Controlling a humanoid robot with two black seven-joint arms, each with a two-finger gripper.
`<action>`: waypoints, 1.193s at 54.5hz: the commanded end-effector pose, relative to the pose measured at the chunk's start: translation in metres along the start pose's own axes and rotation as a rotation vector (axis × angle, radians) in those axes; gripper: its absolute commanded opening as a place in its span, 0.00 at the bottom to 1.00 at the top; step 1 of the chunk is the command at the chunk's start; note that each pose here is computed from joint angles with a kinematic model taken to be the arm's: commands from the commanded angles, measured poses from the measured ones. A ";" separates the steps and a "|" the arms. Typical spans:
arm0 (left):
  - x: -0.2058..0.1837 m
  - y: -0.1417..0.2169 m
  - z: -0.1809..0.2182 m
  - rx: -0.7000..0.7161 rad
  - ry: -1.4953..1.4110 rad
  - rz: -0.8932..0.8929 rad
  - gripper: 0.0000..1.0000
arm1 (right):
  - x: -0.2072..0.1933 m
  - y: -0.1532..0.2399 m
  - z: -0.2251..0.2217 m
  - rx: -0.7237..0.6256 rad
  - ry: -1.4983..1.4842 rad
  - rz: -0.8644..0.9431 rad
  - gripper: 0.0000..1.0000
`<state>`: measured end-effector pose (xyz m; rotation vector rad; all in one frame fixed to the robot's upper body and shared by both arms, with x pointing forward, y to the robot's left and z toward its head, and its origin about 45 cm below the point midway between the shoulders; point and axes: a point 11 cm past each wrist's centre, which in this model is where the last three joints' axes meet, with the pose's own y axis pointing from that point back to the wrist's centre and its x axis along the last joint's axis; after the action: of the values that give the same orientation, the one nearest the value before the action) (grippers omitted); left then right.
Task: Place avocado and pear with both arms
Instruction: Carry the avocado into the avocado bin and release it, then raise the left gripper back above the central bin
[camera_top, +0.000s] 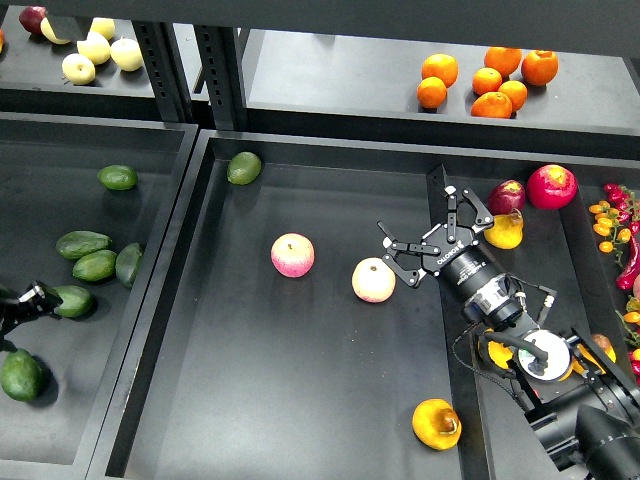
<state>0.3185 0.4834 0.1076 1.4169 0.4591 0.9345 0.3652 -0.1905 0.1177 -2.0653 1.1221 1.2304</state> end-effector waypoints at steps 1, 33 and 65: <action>0.015 0.015 0.017 -0.095 0.075 0.018 0.84 | 0.000 0.000 0.002 -0.006 0.001 0.000 1.00; 0.069 0.093 0.084 -0.670 0.584 -0.079 0.86 | -0.003 -0.001 0.002 -0.010 0.003 -0.008 1.00; 0.104 0.134 0.087 -0.958 0.847 -0.137 0.89 | -0.006 -0.003 0.002 -0.010 0.005 -0.019 1.00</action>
<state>0.4078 0.4968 0.2730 0.1340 0.5760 1.3744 0.3650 -0.1855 0.1222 -2.0817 1.0989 1.2234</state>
